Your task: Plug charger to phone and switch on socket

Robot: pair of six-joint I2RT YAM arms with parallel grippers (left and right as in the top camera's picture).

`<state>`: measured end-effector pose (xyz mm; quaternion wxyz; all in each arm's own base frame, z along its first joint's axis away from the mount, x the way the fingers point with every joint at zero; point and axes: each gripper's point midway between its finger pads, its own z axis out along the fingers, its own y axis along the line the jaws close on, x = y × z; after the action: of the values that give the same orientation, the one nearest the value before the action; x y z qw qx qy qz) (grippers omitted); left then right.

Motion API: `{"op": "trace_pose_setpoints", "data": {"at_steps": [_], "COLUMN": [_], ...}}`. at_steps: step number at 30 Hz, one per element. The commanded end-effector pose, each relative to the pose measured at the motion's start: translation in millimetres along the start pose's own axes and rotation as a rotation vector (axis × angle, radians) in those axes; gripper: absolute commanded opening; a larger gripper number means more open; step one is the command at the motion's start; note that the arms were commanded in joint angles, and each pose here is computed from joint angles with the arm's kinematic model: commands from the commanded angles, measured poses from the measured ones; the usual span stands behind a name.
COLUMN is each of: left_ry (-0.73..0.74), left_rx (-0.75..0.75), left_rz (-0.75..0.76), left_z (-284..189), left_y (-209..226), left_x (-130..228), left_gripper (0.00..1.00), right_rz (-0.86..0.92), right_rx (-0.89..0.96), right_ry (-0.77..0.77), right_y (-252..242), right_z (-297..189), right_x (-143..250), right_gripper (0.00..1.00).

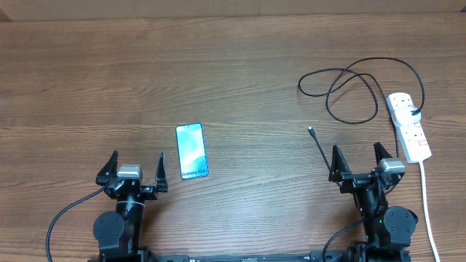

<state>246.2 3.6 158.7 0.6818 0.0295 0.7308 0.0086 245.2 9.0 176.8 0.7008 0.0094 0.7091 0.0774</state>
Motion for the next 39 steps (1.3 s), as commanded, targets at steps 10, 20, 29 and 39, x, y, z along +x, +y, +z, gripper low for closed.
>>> {"op": "trace_pose_setpoints", "data": {"at_steps": [10,20,29,39], "left_ry": [-0.005,-0.003,0.001,-0.012], "left_rx": [0.000,-0.024,-0.040,-0.024], "left_rz": [0.021,0.022,0.021,0.009], "left_z": [-0.4,-0.4,-0.5,-0.4], "left_y": [-0.5,3.7,6.5,3.6], "left_x": [0.1,0.3,1.3,-1.7], "left_gripper": [1.00,1.00,1.00,0.99], "right_rz": [0.002,0.002,0.002,0.002], "right_rx": [-0.001,-0.036,-0.039,-0.039], "right_ry": [-0.002,0.005,0.005,0.005], "right_y": [0.4,9.0,9.6,9.6], "right_z": [0.3,0.6,0.6,0.6], "right_x": [2.3,3.9,3.9,3.9], "right_gripper": [1.00,1.00,1.00,1.00]}}
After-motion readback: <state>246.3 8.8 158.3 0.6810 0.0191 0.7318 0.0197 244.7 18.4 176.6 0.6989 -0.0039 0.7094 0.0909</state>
